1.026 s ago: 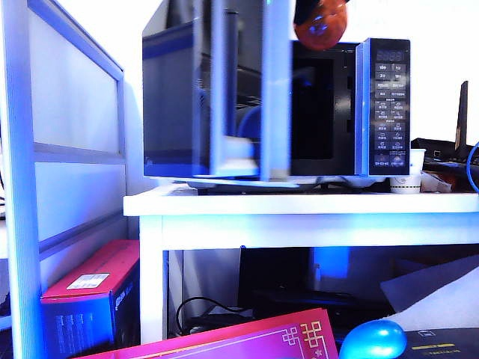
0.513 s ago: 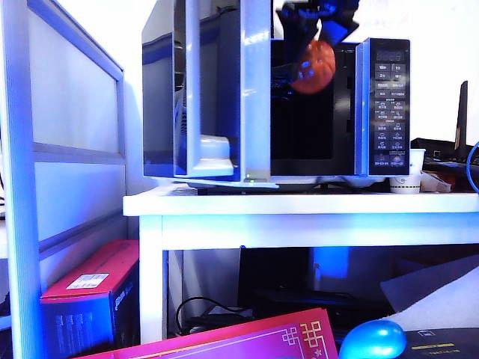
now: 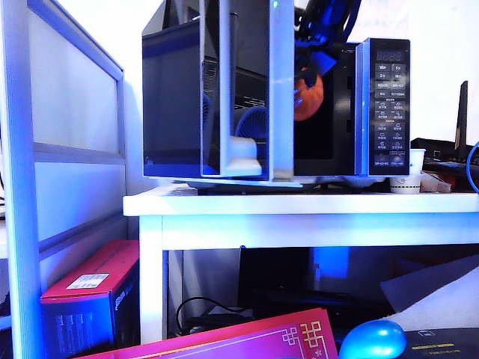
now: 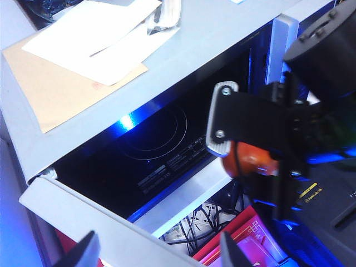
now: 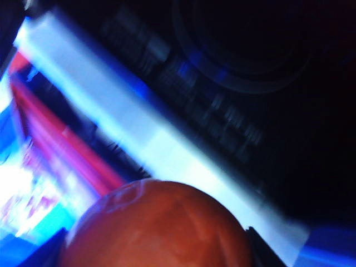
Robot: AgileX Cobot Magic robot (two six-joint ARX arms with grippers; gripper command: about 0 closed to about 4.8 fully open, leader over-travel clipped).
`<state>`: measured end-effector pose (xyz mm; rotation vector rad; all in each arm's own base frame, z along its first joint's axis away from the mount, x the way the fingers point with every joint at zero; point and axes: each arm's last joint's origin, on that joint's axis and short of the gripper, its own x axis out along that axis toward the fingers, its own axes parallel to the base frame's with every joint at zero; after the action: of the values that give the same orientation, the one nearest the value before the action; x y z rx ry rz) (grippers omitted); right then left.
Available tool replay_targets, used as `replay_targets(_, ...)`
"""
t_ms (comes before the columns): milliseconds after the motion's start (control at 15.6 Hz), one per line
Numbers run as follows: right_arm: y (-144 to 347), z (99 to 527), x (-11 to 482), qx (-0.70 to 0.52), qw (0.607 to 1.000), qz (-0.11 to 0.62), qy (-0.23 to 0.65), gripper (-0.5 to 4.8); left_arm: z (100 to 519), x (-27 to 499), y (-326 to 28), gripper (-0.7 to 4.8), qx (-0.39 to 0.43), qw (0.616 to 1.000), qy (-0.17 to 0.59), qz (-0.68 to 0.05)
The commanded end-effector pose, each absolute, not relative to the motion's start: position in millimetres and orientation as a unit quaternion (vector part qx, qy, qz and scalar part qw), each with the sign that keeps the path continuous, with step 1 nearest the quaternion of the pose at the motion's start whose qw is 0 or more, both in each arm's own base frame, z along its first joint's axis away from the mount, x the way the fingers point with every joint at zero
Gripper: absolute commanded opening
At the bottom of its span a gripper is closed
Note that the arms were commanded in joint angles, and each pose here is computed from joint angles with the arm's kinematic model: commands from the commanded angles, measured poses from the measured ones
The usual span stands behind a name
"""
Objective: Open the microwave door, place the orange inside the microwave, then close the microwave door.
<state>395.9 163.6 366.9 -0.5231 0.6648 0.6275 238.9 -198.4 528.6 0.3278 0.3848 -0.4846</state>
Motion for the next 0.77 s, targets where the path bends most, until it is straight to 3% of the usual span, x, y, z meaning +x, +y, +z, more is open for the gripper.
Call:
replay_targets(64,166,354,404,-0.256,0.877,0.286,0.290,3.90,530,237,-196,2.91,0.162,0.940,0.186,-0.236)
replay_targets(513,172,322,429,-0.311,0.914,0.213,0.152,4.05,530,237,-196,2.91,0.165,0.939,0.189,-0.236)
replay_targets(770,176,299,442,-0.436,0.867,0.210,0.116,4.05,530,237,-196,2.90,0.165,0.939,0.189,-0.236)
